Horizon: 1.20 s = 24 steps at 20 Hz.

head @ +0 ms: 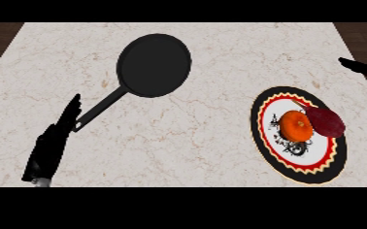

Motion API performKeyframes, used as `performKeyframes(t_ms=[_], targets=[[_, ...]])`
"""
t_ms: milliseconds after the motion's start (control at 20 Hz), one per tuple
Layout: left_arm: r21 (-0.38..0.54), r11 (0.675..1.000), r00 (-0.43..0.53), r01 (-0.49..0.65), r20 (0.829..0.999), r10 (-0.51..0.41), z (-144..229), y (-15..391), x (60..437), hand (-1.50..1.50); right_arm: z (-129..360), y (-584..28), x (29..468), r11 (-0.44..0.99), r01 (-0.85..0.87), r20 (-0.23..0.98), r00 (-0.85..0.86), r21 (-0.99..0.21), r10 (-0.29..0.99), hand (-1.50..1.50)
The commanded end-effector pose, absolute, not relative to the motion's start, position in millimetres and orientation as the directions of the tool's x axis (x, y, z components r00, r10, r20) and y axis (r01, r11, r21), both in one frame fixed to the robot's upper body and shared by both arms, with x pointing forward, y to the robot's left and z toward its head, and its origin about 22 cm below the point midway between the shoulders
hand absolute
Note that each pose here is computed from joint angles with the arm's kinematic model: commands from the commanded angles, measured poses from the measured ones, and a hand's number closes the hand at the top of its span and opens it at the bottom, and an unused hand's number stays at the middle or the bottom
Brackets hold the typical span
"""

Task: Pick the squash from the plate and place it in the pan

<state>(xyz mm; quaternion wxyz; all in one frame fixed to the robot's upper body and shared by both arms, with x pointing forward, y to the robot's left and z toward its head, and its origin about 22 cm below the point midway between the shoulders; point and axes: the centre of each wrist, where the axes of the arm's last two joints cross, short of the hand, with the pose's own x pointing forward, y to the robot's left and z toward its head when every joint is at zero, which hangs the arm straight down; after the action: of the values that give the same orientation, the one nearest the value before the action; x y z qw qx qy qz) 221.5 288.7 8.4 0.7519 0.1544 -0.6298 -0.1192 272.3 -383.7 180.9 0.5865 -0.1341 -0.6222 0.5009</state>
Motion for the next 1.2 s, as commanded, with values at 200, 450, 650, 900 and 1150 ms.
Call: performKeyframes(t_ms=[200, 450, 650, 900, 1150], targets=[[0.375, 0.927, 0.152, -0.030, 0.918, -0.366, 6.7, 276.0, 230.3, 0.00, 189.1, -347.2, 278.9, 0.301, -0.497, 0.469, -0.257, -0.814, 0.845, -1.50], [0.380, 0.925, 0.166, -0.013, 0.913, -0.373, 11.4, 278.7, 222.2, 0.00, 193.3, -316.1, 260.2, 0.131, -0.548, 0.313, -0.254, -0.826, 0.915, -1.50], [0.377, 0.926, 0.181, -0.011, 0.912, -0.369, 8.2, 275.6, 229.2, 0.00, 183.4, -307.5, 265.0, 0.112, -0.563, 0.277, -0.216, -0.819, 0.936, -1.50], [0.401, 0.916, 0.163, -0.028, 0.906, -0.391, 11.0, 281.3, 220.6, 0.00, 167.3, -310.9, 269.0, 0.107, -0.589, 0.285, -0.219, -0.801, 0.933, -1.50], [0.368, 0.930, 0.179, -0.005, 0.915, -0.361, -7.0, 267.6, 215.8, 0.00, 138.2, -280.8, 258.9, 0.058, -0.582, 0.214, -0.202, -0.811, 0.956, -1.50]])
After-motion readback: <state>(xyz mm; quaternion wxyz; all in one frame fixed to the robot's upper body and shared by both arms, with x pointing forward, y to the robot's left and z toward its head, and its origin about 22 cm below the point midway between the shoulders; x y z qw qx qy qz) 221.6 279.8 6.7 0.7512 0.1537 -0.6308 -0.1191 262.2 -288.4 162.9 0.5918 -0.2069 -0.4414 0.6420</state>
